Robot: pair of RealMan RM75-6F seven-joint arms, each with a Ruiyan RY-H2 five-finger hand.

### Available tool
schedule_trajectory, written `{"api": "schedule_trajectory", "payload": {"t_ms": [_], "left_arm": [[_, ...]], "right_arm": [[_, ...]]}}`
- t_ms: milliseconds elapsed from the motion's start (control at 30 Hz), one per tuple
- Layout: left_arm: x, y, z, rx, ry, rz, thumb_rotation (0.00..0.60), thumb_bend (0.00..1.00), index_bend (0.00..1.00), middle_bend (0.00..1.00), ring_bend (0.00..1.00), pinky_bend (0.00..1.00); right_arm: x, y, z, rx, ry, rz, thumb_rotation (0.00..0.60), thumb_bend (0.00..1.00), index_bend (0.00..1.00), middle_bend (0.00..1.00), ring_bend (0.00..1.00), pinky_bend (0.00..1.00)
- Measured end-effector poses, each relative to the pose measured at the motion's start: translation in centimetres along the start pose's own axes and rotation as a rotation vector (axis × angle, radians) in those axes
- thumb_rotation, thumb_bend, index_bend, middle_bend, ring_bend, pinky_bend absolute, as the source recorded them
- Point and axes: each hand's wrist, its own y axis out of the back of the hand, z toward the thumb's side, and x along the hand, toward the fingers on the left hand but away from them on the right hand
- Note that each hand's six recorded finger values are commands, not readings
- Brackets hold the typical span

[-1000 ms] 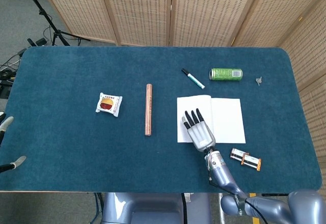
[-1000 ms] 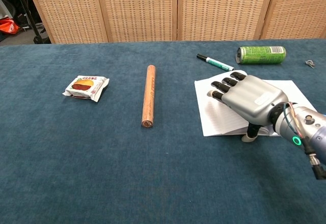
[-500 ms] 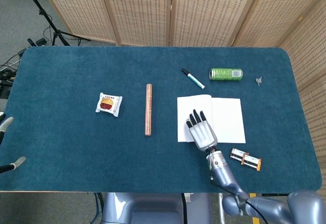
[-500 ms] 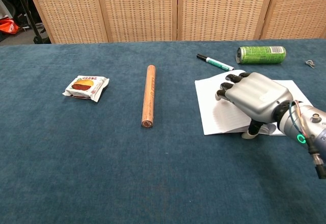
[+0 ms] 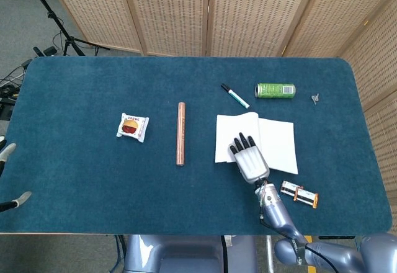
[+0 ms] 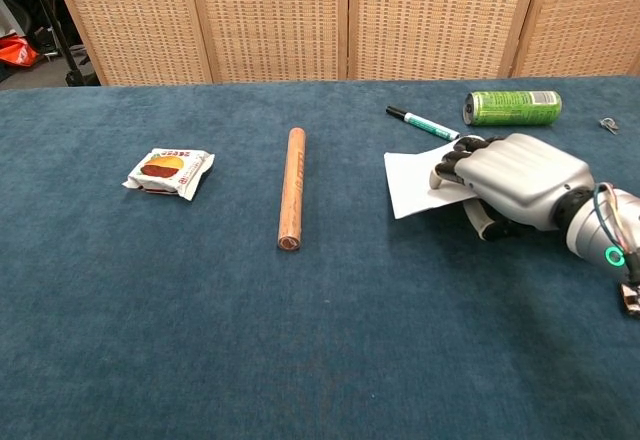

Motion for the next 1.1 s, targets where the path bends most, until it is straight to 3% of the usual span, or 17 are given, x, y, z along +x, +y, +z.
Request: {"api": "schedule_trajectory", "payload": {"t_ms": [300, 833, 1100], "left_arm": [[-0.1, 0.1, 0.1, -0.003, -0.007, 0.002, 0.6, 0.0, 0.0, 0.0, 0.0, 0.0], [-0.9, 0.2, 0.5, -0.007, -0.032, 0.012, 0.6, 0.0, 0.0, 0.0, 0.0, 0.0], [-1.1, 0.2, 0.7, -0.007, -0.043, 0.015, 0.6, 0.0, 0.0, 0.0, 0.0, 0.0]], "right_arm": [[0.5, -0.4, -0.8, -0.304, -0.051, 0.014, 0.6, 0.86, 0.23, 0.18, 0.09, 0.18], [1.7, -0.5, -4.3, -1.193, -0.225, -0.161, 0.6, 0.88, 0.23, 0.16, 0.07, 0.18], [2.1, -2.3, -6.1, -1.588, -0.401, -0.123, 0.6, 0.95, 0.23, 0.09, 0.0, 0.18]]}}
